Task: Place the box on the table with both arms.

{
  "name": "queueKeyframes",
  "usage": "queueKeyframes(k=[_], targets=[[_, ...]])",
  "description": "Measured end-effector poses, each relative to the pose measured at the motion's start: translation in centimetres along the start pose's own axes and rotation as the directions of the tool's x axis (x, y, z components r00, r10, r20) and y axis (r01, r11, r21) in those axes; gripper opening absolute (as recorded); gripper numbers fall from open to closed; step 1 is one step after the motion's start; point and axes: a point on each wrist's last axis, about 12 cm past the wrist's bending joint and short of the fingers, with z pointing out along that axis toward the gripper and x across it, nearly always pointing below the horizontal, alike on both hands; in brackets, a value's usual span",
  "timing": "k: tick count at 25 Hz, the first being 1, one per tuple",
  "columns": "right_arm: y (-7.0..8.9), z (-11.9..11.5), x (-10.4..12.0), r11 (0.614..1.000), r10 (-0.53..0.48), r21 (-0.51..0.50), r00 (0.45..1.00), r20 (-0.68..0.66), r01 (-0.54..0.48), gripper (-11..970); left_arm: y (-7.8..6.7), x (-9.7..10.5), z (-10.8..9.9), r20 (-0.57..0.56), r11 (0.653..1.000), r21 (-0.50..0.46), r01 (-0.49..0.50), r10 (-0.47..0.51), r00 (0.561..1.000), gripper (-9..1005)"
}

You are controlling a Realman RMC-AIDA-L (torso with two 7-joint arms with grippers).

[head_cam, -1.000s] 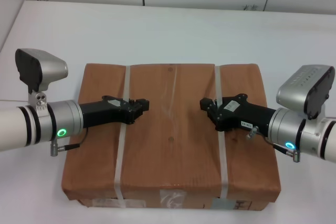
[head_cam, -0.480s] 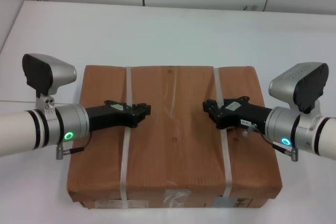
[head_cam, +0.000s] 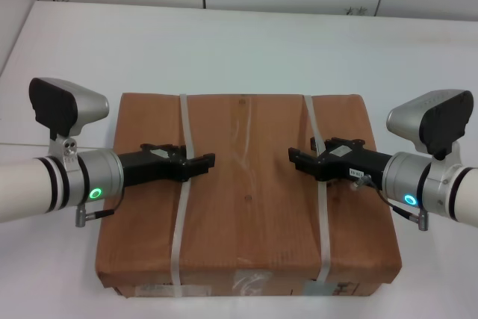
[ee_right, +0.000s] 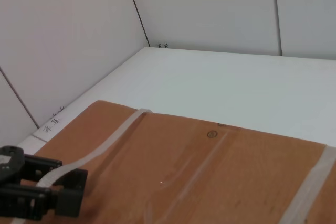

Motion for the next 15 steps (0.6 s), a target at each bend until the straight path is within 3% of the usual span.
queueKeyframes(k=[6,11,14,15], targets=[[-0.2,-0.2,0.2,1.000,0.024,0.013,1.000,0.009,-0.024,585,0.3,0.2,-0.1,-0.008,1.000,-0.019,0.015,-0.015,1.000,462],[-0.4,-0.5,0.7,0.998,0.062,0.028,0.998,0.025,-0.063,709,0.4,0.4,-0.2,-0.007,0.999,-0.032,0.025,-0.025,1.000,674],[-0.6,-0.8,1.0,0.996,0.079,0.035,0.996,0.035,-0.081,795,0.5,0.6,-0.4,-0.004,0.999,-0.037,0.037,-0.038,0.999,854],[-0.6,-0.9,1.1,0.995,0.089,0.035,0.995,0.043,-0.090,824,0.5,0.7,-0.4,-0.002,0.998,-0.038,0.042,-0.042,0.999,854]])
